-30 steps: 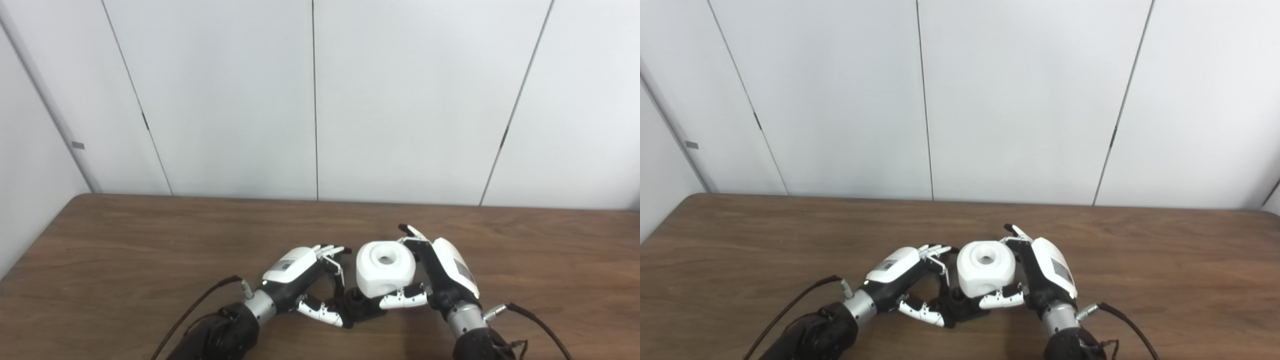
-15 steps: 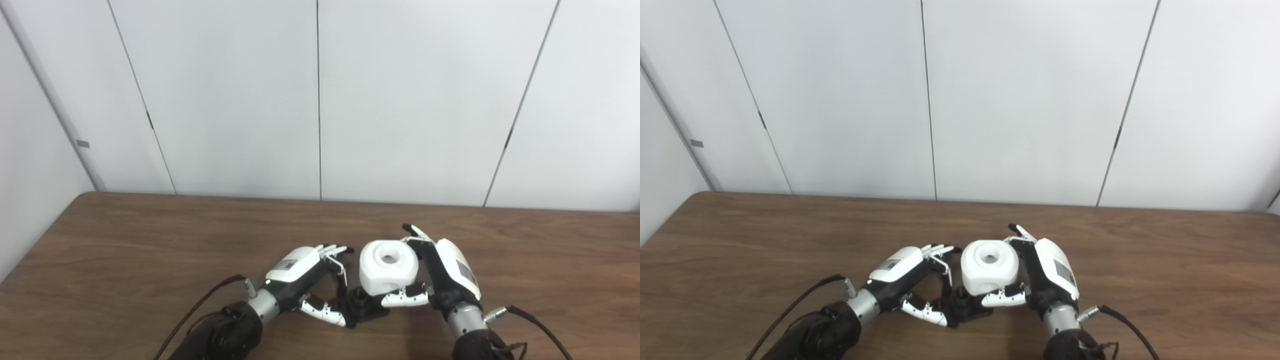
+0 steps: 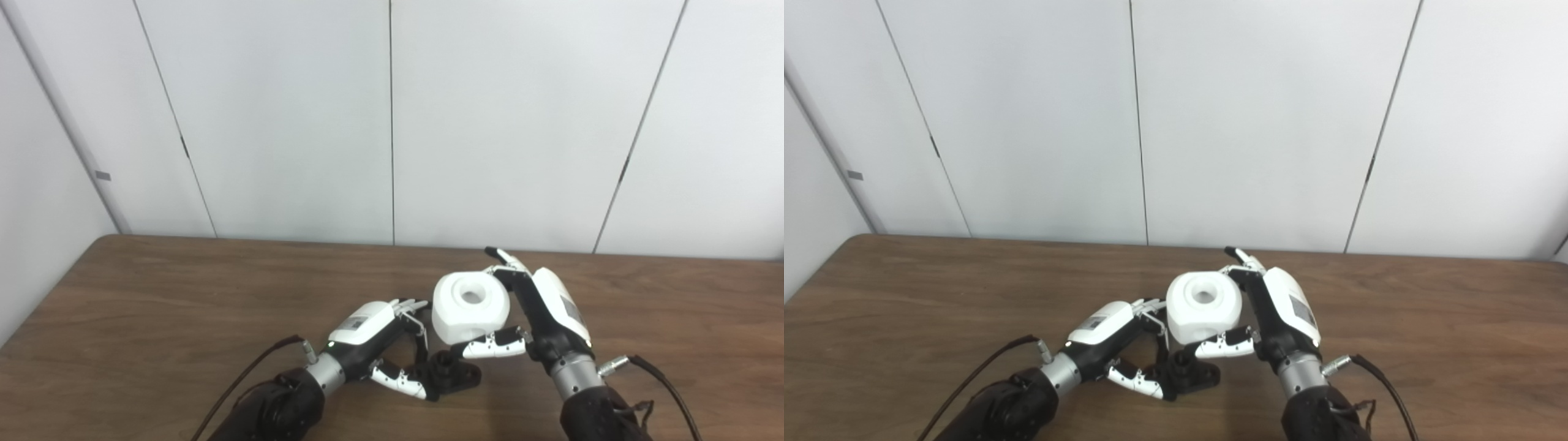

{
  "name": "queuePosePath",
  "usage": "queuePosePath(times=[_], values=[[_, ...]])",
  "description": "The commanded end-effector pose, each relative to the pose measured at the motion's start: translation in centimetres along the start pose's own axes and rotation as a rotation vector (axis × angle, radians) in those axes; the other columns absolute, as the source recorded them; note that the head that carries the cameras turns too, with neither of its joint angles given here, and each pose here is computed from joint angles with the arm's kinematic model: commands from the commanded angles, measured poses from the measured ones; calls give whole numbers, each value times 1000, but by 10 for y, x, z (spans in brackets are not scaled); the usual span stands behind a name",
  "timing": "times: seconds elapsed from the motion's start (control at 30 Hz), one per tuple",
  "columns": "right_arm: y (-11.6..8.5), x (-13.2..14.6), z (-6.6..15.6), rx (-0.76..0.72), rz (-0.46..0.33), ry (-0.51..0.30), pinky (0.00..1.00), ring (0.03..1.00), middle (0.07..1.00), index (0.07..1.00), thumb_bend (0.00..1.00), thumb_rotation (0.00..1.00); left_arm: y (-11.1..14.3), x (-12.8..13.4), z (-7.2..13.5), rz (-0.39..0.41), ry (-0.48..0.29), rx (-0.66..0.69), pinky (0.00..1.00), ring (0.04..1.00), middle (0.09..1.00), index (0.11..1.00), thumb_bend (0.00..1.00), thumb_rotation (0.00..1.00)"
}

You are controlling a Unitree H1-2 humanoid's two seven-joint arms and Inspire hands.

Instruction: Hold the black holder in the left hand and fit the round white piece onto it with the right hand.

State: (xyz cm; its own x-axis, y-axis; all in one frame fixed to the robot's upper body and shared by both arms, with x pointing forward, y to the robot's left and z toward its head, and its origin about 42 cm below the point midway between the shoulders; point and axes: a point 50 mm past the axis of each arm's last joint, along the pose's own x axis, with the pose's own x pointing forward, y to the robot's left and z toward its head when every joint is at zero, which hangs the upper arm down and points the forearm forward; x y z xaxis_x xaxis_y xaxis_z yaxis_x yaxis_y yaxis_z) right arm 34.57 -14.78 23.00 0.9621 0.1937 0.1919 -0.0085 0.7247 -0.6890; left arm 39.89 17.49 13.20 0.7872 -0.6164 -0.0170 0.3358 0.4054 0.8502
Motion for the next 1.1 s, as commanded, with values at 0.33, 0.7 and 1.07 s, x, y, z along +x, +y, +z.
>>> queuePosePath(times=[0.33, 0.7, 1.07], values=[[-8, 10, 17, 0, -37, -69, 786, 936, 924, 482, 501, 141, -9, 4, 1, -45, 4, 33, 1000, 968, 946, 476, 514, 51], [12, 12, 8, -9, 8, -39, 833, 928, 899, 482, 502, 143, -9, 4, 4, -40, 1, 30, 1000, 971, 947, 476, 515, 51], [23, 11, 4, -2, 38, -16, 780, 927, 929, 481, 503, 142, -9, 4, 7, -37, 9, 34, 1000, 969, 946, 476, 515, 51]])
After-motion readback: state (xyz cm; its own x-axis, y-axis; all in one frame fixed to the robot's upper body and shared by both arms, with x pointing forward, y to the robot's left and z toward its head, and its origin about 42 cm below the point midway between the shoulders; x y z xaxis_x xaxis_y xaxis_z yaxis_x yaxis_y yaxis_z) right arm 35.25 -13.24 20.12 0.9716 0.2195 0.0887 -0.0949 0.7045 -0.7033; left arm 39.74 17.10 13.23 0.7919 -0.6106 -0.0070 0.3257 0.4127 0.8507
